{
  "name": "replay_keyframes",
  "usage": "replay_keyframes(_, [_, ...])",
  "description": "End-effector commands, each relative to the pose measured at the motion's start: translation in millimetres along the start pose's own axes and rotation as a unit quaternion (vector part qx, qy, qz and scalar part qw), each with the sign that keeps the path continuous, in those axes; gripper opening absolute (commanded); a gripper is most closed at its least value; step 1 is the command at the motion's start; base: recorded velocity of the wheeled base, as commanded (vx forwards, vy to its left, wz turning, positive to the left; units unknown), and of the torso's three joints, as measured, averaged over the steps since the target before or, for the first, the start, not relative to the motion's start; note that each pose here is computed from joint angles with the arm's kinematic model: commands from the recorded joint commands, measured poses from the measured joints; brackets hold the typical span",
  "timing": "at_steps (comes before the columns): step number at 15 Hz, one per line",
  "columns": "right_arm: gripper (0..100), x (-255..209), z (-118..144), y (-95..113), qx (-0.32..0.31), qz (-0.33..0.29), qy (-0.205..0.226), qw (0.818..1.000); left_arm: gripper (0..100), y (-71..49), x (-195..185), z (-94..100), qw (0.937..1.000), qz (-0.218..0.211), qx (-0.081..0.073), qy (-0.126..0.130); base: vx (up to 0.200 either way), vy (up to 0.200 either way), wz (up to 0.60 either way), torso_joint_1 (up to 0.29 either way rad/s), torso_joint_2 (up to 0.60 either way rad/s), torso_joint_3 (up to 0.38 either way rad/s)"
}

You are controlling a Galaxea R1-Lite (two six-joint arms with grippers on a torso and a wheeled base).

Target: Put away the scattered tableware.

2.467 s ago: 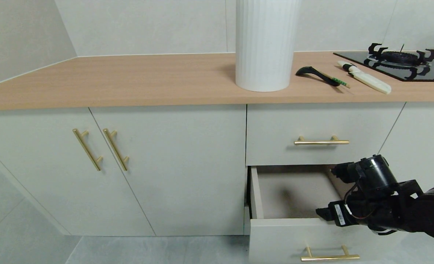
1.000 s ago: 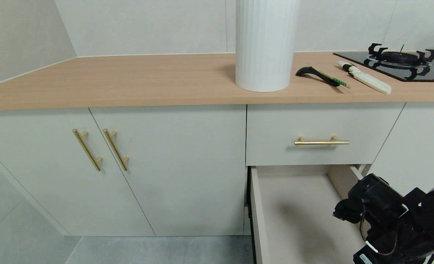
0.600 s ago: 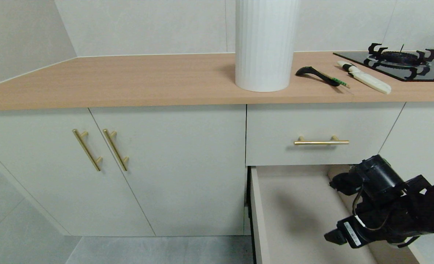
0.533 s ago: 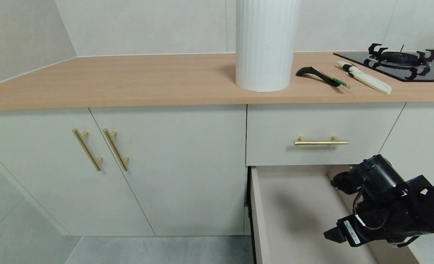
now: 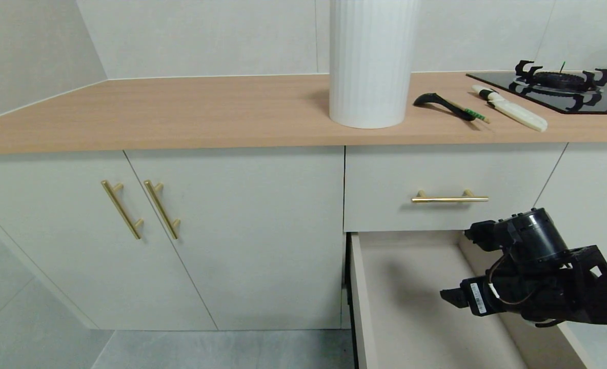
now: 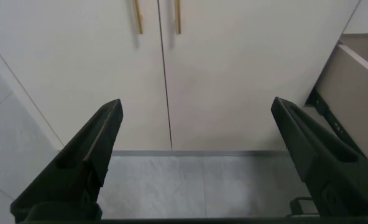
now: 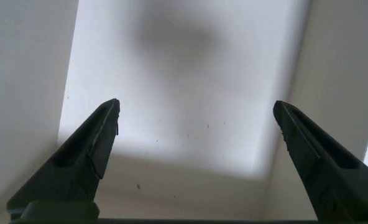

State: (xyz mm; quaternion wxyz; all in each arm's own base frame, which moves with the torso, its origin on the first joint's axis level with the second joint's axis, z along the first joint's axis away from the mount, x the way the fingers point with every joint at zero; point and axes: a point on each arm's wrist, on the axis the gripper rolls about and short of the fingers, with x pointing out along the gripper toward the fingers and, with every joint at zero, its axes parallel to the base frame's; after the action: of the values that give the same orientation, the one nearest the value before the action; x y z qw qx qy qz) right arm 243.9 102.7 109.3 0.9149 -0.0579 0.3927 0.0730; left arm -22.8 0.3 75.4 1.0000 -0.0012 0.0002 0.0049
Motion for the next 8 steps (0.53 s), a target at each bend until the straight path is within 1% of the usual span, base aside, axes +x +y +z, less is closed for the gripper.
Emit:
replay_keyframes(1, [100, 0.7, -2.5, -0.1, -0.001, -0.001, 0.003, 1.0, 100, 0.0, 0.0, 0.1, 1.0, 0.0, 0.0, 0.0, 0.0, 0.0, 0.0, 0.027, -0.09, -0.071])
replay_keyframes(3, [100, 0.8, -3.0, -0.2, -0.001, -0.003, 0.003, 1.0, 100, 0.0, 0.0, 0.1, 1.0, 0.0, 0.0, 0.0, 0.0, 0.0, 0.0, 0.051, -0.28, -0.23])
replay_keyframes(4, [100, 0.8, -3.4, -0.3, -0.001, -0.003, 0.004, 1.0, 100, 0.0, 0.0, 0.1, 1.0, 0.0, 0.0, 0.0, 0.0, 0.0, 0.0, 0.027, -0.13, -0.281])
replay_keyframes(5, [100, 0.8, -3.4, -0.3, -0.001, -0.003, 0.004, 1.0, 100, 0.0, 0.0, 0.1, 1.0, 0.0, 0.0, 0.0, 0.0, 0.0, 0.0, 0.168, -0.32, -0.3])
replay_keyframes(8, [100, -0.8, -2.8, -0.5, -0.001, -0.003, 0.001, 1.0, 100, 0.0, 0.0, 0.1, 1.0, 0.0, 0.0, 0.0, 0.0, 0.0, 0.0, 0.168, -0.55, -0.299])
